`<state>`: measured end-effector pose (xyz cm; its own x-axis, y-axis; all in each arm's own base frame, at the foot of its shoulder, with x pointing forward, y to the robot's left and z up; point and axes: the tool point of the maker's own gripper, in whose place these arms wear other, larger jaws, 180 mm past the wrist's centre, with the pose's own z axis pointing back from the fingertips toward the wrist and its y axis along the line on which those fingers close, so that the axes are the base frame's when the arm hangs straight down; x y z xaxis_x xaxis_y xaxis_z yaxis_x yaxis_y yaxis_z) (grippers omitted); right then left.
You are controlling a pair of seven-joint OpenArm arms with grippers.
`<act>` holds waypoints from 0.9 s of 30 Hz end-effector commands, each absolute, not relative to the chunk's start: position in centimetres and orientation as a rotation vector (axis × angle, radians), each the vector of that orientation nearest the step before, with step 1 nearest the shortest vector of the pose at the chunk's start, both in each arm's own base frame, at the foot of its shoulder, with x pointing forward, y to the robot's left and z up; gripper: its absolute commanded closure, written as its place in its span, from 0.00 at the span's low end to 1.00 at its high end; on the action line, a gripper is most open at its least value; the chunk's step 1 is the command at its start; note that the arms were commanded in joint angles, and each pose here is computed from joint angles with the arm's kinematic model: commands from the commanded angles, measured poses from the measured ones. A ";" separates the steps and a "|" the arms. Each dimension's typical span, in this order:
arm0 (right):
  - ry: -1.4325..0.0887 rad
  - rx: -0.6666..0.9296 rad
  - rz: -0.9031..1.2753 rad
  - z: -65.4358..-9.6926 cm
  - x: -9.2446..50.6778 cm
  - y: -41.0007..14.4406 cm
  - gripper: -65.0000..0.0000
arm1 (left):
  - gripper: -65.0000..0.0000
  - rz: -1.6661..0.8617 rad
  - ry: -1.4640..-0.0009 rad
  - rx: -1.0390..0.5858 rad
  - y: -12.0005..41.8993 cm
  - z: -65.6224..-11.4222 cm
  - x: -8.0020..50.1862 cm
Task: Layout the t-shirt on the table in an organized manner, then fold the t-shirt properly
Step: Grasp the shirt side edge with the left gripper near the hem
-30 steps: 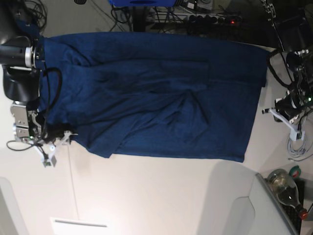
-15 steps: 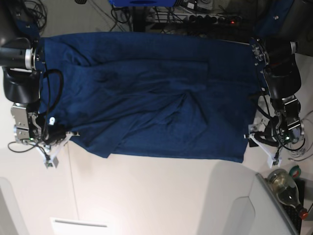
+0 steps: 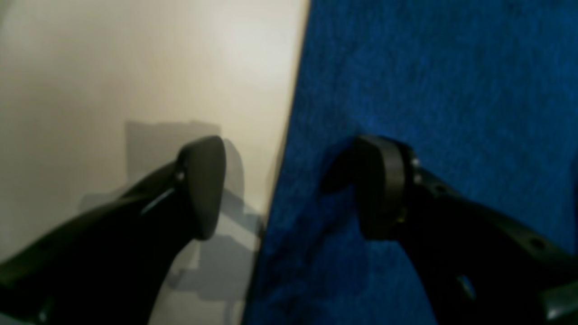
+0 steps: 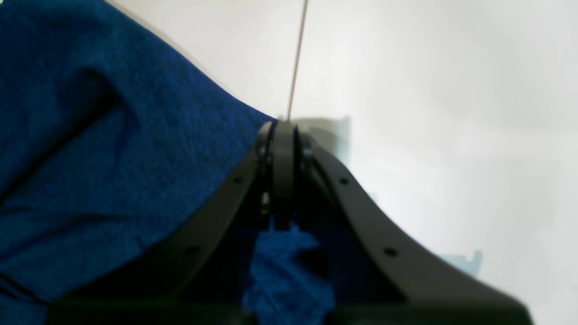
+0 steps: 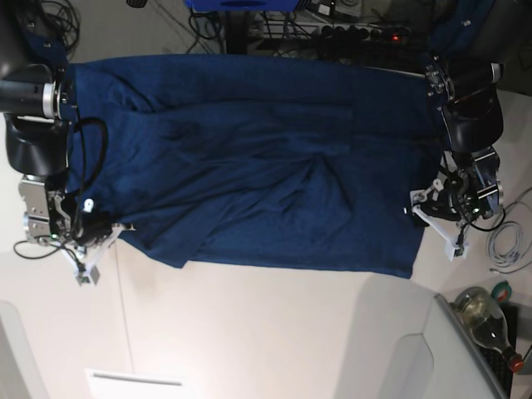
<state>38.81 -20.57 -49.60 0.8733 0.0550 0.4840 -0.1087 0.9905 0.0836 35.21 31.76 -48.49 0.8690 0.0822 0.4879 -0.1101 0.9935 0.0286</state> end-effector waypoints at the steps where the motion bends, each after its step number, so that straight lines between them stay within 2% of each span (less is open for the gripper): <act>1: -0.512 0.082 0.092 -48.7 39.7 -21.5 0.99 | 0.37 0.098 -0.495 0.059 32.0 -48.6 35.1; 3: -0.511 0.082 0.092 -48.7 39.6 -21.5 0.99 | 0.39 0.105 -0.478 0.048 31.7 -49.6 34.3; 4: -0.511 0.082 0.092 -48.7 39.6 -21.5 0.99 | 0.45 0.106 -0.471 0.046 31.7 -49.9 34.0; 9: -0.512 0.079 0.091 -48.7 39.6 -21.7 0.99 | 0.93 0.110 -0.467 0.040 31.6 -50.0 33.8; 10: -0.512 0.079 0.091 -48.7 39.6 -21.7 0.99 | 1.00 0.109 -0.468 0.041 31.6 -50.0 33.8; 18: -0.515 0.079 0.092 -48.7 39.6 -21.7 0.99 | 1.00 0.078 -0.525 0.069 31.3 -48.4 34.7; 27: -0.514 0.080 0.096 -48.7 39.6 -21.5 0.99 | 1.00 -0.006 -0.554 0.157 29.3 -44.6 32.3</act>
